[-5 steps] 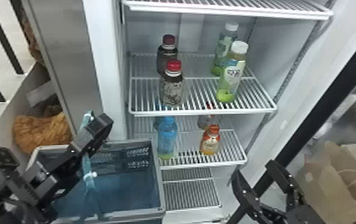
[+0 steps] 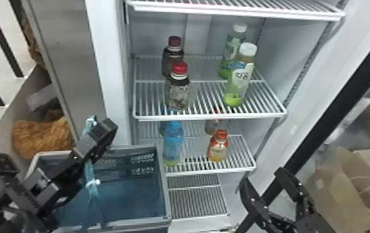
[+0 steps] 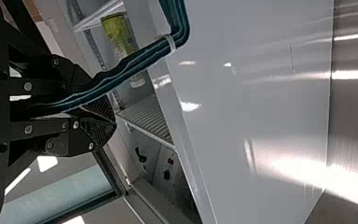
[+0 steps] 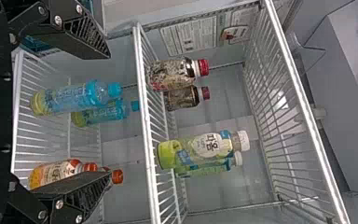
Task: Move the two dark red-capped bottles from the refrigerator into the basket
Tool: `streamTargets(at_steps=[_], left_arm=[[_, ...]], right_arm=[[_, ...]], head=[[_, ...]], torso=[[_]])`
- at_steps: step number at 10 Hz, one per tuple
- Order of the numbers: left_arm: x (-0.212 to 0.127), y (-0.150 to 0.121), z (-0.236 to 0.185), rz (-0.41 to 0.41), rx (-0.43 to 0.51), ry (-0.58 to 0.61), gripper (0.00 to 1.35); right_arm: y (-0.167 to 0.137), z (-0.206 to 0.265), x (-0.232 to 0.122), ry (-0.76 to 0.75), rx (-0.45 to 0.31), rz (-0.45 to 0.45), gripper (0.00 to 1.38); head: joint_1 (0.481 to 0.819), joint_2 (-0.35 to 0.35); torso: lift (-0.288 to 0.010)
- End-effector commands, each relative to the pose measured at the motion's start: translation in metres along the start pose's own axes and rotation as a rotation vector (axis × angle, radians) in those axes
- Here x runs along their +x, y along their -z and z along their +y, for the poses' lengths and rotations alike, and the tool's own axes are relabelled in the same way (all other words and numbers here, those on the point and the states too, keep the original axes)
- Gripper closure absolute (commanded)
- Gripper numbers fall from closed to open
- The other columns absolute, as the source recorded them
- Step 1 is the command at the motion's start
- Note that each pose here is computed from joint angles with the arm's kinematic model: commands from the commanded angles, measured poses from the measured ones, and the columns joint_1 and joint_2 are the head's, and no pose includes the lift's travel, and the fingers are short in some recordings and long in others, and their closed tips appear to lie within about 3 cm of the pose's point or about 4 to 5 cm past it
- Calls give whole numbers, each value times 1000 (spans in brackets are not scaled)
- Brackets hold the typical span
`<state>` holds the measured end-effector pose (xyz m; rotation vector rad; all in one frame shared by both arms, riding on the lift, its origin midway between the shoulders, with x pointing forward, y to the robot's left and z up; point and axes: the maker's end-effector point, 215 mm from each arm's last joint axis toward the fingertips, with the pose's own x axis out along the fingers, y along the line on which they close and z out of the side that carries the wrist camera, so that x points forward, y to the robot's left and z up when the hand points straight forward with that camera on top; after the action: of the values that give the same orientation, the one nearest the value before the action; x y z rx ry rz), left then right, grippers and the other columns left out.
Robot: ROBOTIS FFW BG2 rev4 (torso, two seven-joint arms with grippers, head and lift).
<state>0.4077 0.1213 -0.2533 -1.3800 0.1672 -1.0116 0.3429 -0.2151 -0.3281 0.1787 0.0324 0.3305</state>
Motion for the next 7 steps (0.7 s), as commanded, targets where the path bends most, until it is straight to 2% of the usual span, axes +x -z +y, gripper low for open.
streamTargets(at_steps=[1, 7], left_arm=[[0, 0, 0, 0, 1, 1, 1200], [2, 0, -2, 0, -3, 9, 1200]], right_arm=[[-1, 1, 1, -2, 1, -2, 209], [-6, 16, 16, -43, 19, -1, 209]], head=[[695, -143], [695, -125]], torso=[[-34], [-34]])
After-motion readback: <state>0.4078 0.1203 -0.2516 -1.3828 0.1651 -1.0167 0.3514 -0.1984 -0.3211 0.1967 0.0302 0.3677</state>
